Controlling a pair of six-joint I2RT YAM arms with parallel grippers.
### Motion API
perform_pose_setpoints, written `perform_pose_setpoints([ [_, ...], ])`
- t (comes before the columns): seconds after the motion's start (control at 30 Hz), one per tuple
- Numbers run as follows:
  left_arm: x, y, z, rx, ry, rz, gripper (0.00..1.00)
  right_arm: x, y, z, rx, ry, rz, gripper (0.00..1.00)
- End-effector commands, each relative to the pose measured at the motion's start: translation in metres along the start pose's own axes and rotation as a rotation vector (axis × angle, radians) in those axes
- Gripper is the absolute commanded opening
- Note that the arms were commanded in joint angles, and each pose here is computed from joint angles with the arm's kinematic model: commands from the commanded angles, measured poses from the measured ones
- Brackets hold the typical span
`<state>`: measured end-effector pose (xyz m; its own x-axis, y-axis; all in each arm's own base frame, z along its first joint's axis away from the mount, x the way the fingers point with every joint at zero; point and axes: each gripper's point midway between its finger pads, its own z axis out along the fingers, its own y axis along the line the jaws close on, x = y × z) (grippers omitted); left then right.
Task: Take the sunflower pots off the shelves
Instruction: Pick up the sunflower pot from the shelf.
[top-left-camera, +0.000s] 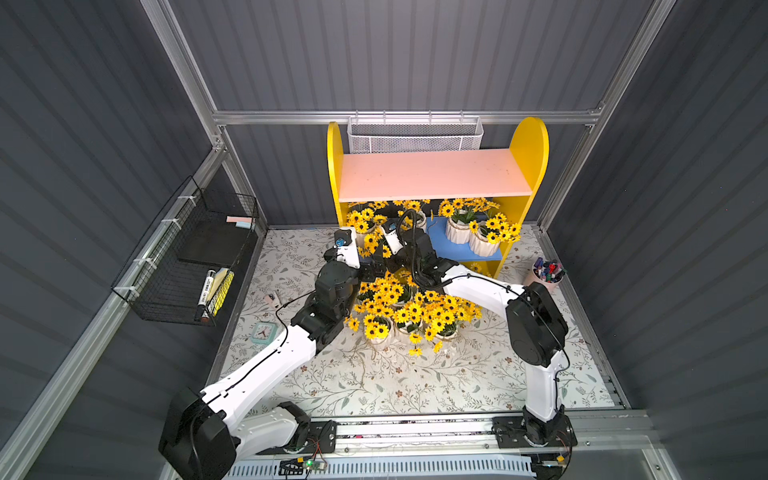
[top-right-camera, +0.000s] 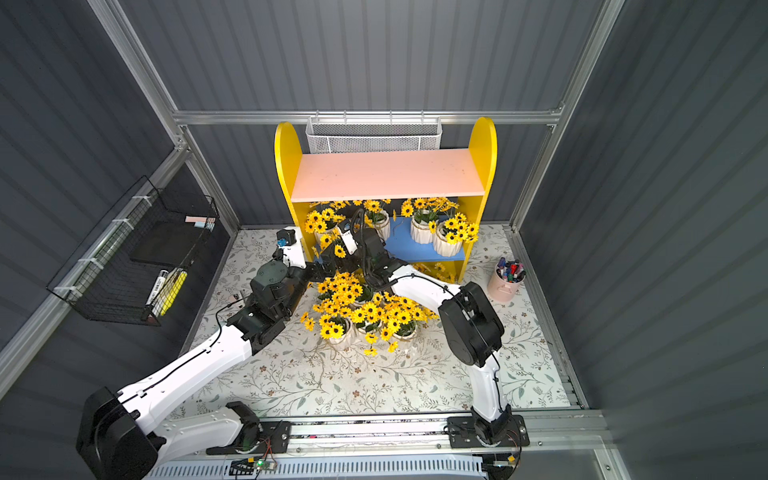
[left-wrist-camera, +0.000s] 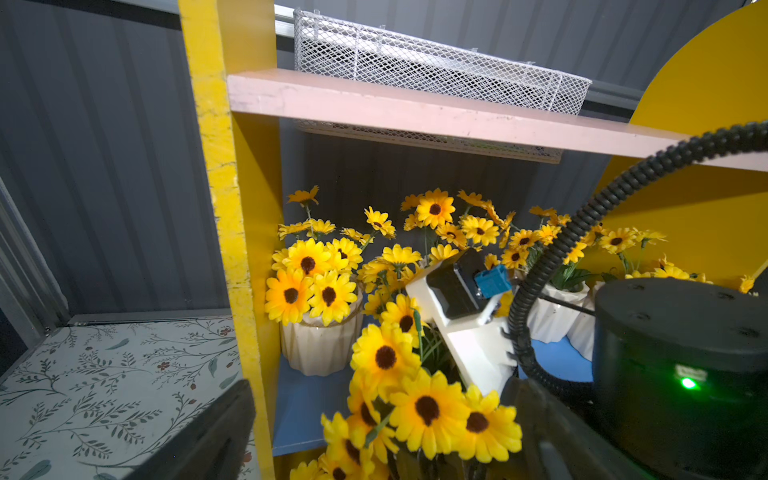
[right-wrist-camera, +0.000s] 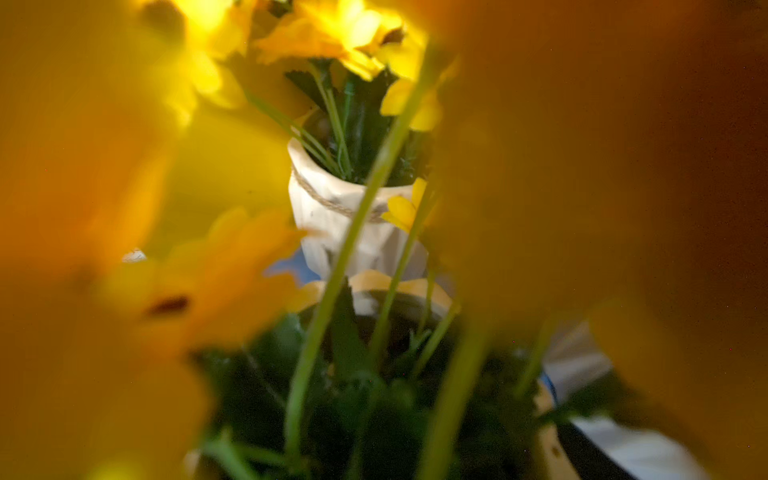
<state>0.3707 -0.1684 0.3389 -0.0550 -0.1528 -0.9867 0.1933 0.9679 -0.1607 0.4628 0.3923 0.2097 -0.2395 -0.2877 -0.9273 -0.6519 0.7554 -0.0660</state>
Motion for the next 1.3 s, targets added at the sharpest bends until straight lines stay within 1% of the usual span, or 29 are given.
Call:
perform_pose_setpoints([
  [0.0, -0.017, 0.000, -0.007, 0.015, -0.050, -0.015, 0.99, -0.047, -0.001, -0.019, 0.000, -0.094, -0.036, 0.00],
  [0.13, -0.017, 0.000, -0.007, 0.016, -0.051, -0.013, 0.99, -0.054, -0.001, -0.024, 0.000, -0.113, -0.035, 0.00],
  [0.37, -0.017, -0.002, -0.008, 0.025, -0.054, -0.013, 0.99, -0.078, -0.011, -0.050, 0.053, -0.188, -0.036, 0.00],
  [0.5, -0.017, -0.002, -0.008, 0.028, -0.055, -0.013, 0.99, -0.089, -0.007, -0.068, 0.028, -0.213, -0.024, 0.00],
  [0.63, -0.018, -0.003, -0.008, 0.031, -0.056, -0.013, 0.99, -0.090, -0.003, -0.082, 0.002, -0.214, -0.005, 0.00],
  [0.8, -0.016, -0.004, -0.007, 0.035, -0.052, -0.012, 0.99, -0.076, -0.013, -0.067, 0.020, -0.174, -0.001, 0.00],
  [0.9, -0.016, -0.003, -0.007, 0.035, -0.053, -0.013, 0.99, -0.082, -0.013, -0.068, 0.019, -0.187, -0.013, 0.00],
  [1.1, -0.020, -0.002, -0.009, 0.030, -0.064, -0.011, 0.99, -0.117, -0.001, -0.099, -0.029, -0.242, -0.019, 0.00],
  [1.27, -0.024, -0.001, -0.011, 0.027, -0.074, -0.014, 0.99, -0.130, 0.005, -0.126, -0.067, -0.263, 0.011, 0.00],
])
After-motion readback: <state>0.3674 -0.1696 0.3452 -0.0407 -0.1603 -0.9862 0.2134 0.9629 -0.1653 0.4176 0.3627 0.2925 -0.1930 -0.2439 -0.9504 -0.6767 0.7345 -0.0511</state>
